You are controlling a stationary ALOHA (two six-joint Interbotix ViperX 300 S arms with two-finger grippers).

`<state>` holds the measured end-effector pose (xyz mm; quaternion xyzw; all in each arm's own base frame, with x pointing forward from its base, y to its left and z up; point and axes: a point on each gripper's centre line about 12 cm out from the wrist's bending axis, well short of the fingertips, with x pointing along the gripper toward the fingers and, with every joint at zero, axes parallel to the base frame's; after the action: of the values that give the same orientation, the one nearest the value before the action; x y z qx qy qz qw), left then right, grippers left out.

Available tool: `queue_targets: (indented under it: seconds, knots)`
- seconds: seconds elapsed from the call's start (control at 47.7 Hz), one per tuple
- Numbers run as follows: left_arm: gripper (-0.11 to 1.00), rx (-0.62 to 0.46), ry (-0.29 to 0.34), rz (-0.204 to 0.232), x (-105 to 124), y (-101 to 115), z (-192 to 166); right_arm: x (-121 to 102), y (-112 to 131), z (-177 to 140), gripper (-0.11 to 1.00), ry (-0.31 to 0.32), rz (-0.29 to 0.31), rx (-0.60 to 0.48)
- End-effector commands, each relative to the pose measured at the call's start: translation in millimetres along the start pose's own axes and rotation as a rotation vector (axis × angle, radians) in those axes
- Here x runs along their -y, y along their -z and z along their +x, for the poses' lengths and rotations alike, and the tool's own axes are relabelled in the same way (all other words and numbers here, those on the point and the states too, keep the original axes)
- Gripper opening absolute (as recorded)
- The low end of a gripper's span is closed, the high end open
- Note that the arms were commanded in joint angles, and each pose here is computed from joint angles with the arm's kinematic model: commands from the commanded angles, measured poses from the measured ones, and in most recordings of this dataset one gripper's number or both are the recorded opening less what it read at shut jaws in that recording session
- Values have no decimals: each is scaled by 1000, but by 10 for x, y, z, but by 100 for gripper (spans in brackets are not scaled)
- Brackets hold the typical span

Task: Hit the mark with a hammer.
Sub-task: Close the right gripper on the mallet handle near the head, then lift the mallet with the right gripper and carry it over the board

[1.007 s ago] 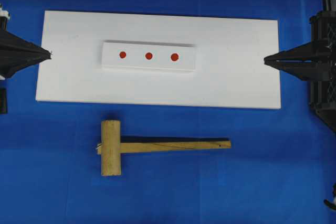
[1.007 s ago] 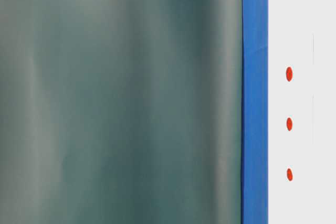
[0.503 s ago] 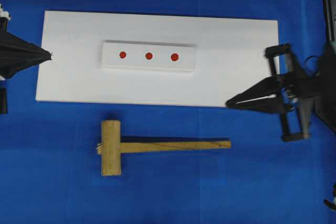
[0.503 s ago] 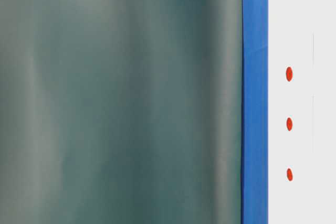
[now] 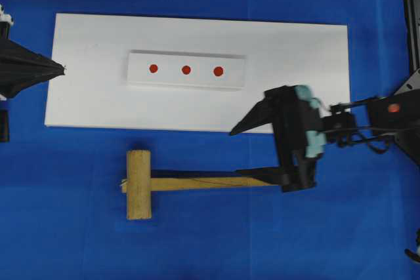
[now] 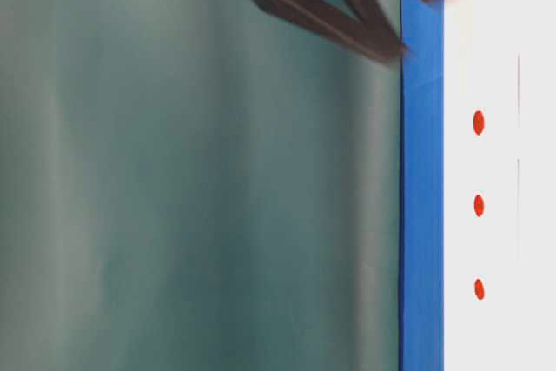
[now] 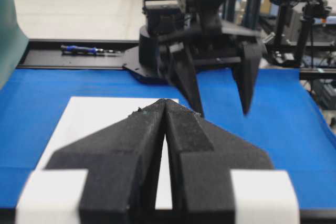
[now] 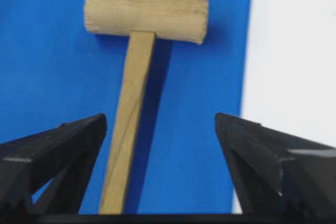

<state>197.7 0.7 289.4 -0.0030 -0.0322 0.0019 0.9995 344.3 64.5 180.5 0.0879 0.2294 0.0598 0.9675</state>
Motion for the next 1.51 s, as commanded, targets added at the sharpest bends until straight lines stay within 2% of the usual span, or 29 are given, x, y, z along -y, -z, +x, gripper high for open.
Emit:
queue_targets:
  seconds: [0.0, 0.21, 0.315, 0.503, 0.671, 0.881, 0.986, 1.133, 1.216, 1.363, 1.489]
  knots:
    - [0, 8, -11, -2, -22, -33, 20, -34, -4, 225, 90, -8, 20, 45]
    - [0, 3, -22, -2, -43, -15, 16, -73, 173, 627, 90, -7, 43, 50]
    - [0, -1, -25, -1, -49, 7, 9, -45, 294, 826, 90, 13, 68, 29]
    - [0, -9, -25, -2, -49, 41, -2, -61, 474, 1068, 90, 20, 69, -16]
    - [0, -11, -25, -2, -49, 53, -10, -65, 581, 1159, 90, 22, 66, -39]
    - [0, -12, -27, -1, -52, 51, -17, -118, 593, 1175, 86, 11, 59, -39]
    - [0, -14, -27, -1, -52, 53, -17, -137, 598, 1174, 71, 7, 56, -40]
    - [0, -17, -27, -2, -52, 57, -17, -166, 601, 1175, 30, 0, 47, -42]
    - [0, -20, -27, -2, -52, 60, -17, -179, 604, 1174, 11, -3, 47, -42]
    - [0, -17, -27, -2, -52, 55, -19, -215, 566, 1165, 9, -11, 47, -30]
    - [0, -18, -27, -2, -52, 57, -19, -246, 437, 1112, 9, -21, 50, -3]
